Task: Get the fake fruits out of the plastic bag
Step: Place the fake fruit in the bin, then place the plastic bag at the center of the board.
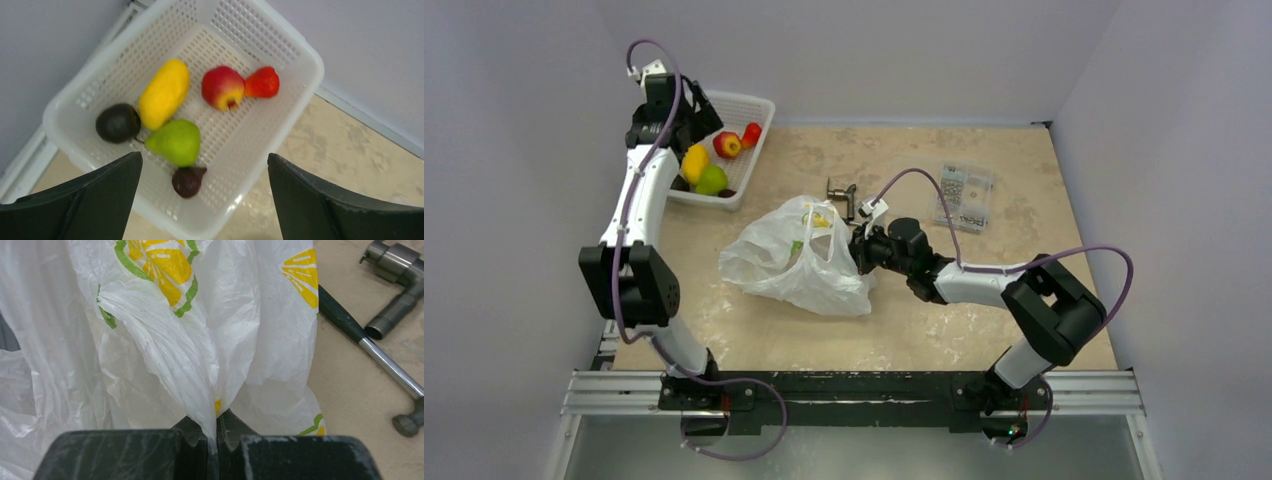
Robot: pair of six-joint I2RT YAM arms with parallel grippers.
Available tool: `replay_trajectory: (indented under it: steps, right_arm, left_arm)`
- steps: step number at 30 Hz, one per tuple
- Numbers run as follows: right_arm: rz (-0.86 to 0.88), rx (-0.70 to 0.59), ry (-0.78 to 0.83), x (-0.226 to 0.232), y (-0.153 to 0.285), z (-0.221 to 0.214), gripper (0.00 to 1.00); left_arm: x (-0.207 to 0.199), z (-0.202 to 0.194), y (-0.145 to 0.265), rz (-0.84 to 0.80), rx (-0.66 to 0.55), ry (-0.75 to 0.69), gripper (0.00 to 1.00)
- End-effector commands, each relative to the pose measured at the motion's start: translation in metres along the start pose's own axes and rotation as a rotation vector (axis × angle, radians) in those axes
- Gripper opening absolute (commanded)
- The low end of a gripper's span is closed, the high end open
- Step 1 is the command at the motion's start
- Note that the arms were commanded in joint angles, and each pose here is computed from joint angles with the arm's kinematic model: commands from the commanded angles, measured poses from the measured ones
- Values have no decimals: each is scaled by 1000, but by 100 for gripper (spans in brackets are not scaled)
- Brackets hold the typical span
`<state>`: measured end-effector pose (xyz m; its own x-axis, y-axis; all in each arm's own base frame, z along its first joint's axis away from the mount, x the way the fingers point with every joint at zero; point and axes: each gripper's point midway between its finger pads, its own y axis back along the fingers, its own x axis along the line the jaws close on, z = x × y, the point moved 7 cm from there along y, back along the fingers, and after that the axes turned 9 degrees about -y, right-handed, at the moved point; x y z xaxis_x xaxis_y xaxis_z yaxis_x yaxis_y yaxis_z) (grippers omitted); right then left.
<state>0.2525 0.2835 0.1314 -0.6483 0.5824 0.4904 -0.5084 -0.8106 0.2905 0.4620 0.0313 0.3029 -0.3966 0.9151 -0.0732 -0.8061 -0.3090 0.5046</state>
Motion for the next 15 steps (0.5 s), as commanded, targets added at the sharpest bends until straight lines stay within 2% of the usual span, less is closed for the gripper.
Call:
replay_trajectory:
  steps: [1,4,12,15]
  right_arm:
    - [-125,-79,-26,-1,15,18,0]
    - [-182,-88,-33,-1,29,23,0]
    - [-260,-42,-50,7,66,29,1]
    - [-304,-42,-53,11,83,37,18]
  left_arm:
    - [-2,-12,81,-229,29,148,92]
    - [-5,-38,123,-414,61,162,93]
    - [12,-127,220,-748,160,127,99]
    - [21,-150,252,-821,175,104,100]
